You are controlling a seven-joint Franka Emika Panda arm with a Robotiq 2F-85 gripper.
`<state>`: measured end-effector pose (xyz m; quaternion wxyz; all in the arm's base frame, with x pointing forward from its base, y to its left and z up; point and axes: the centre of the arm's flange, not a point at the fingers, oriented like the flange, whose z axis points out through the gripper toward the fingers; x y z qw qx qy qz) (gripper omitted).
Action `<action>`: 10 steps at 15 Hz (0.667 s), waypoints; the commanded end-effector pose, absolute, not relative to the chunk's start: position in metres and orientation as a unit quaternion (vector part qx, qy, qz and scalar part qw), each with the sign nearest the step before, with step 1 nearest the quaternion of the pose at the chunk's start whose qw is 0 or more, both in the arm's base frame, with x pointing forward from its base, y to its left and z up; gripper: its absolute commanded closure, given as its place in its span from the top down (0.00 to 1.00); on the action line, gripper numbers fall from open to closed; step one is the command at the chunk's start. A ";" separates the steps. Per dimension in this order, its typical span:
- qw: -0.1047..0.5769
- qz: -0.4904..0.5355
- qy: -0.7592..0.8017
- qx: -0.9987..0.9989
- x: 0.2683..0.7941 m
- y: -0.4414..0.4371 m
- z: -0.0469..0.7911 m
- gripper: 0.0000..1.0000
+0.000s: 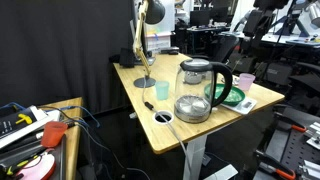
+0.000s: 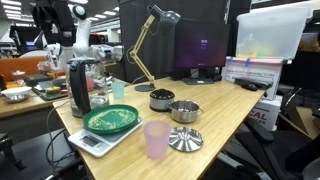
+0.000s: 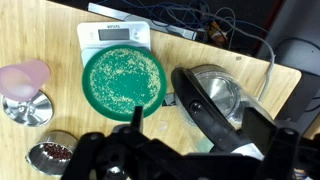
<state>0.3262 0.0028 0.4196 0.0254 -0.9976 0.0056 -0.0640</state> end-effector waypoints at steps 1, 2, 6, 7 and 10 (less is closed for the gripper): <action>0.025 -0.064 0.006 -0.998 0.326 0.003 0.420 1.00; 0.025 -0.064 0.004 -0.998 0.327 0.003 0.419 0.98; 0.026 -0.064 -0.002 -0.998 0.328 0.005 0.419 0.59; 0.026 -0.063 -0.003 -0.998 0.327 0.005 0.418 0.53; 0.024 -0.066 -0.010 -0.997 0.327 0.007 0.416 0.31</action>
